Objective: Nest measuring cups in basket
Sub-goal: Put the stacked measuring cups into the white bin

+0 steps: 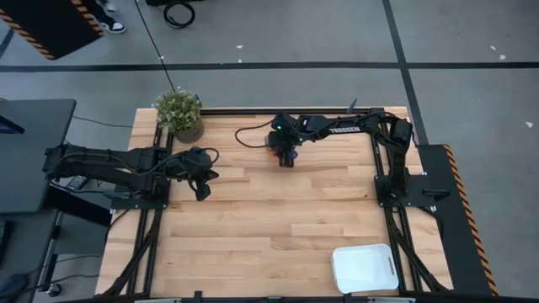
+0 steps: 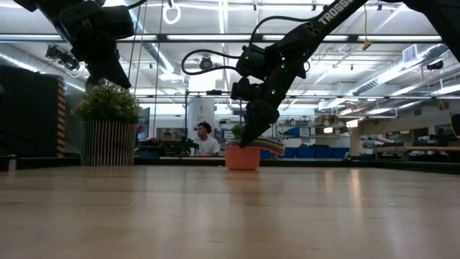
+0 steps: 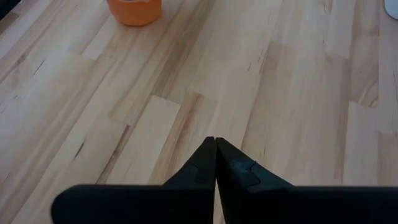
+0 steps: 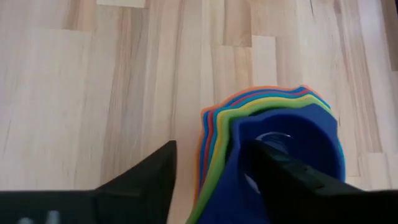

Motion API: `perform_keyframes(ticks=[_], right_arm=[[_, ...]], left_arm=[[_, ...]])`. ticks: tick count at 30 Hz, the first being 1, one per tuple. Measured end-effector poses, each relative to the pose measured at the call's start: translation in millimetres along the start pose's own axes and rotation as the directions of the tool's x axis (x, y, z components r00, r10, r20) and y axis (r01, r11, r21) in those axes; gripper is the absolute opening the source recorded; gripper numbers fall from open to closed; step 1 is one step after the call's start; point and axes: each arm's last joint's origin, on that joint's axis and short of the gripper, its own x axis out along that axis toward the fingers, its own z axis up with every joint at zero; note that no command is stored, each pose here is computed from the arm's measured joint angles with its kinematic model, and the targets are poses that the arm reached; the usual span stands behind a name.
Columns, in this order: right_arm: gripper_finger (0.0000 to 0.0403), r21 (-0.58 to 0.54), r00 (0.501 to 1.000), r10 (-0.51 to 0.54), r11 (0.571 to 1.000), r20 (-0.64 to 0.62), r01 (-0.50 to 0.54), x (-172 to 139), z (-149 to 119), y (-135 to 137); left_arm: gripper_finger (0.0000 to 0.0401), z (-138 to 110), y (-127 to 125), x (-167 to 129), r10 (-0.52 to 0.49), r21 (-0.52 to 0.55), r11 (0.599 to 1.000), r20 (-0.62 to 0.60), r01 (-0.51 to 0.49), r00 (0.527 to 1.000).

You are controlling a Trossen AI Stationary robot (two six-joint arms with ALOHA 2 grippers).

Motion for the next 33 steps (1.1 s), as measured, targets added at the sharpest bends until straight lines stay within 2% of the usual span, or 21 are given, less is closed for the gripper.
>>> perform_keyframes(ticks=[6, 10, 22, 33], right_arm=[[0.0269, -0.082, 0.999, -0.004, 0.997, -0.037, 0.001, -3, 3, 5], [0.0289, -0.108, 0.995, -0.035, 0.994, -0.094, 0.024, -7, 5, 5], [0.0289, -0.138, 0.985, -0.088, 0.988, -0.147, 0.068, -7, 2, 5], [0.0288, -0.226, 0.984, -0.116, 0.971, -0.134, 0.084, -2, -6, 6]], left_arm=[[0.0013, 0, 0, 0, 0.000, 0.000, 1.000, 0.000, 0.000, 1.000], [0.0013, 0, 0, 0, 0.000, 0.000, 1.000, 0.000, 0.000, 1.000], [0.0013, 0, 0, 0, 0.000, 0.000, 1.000, 0.000, 0.000, 1.000], [0.0013, 0, 0, 0, 0.000, 0.000, 1.000, 0.000, 0.000, 1.000]])
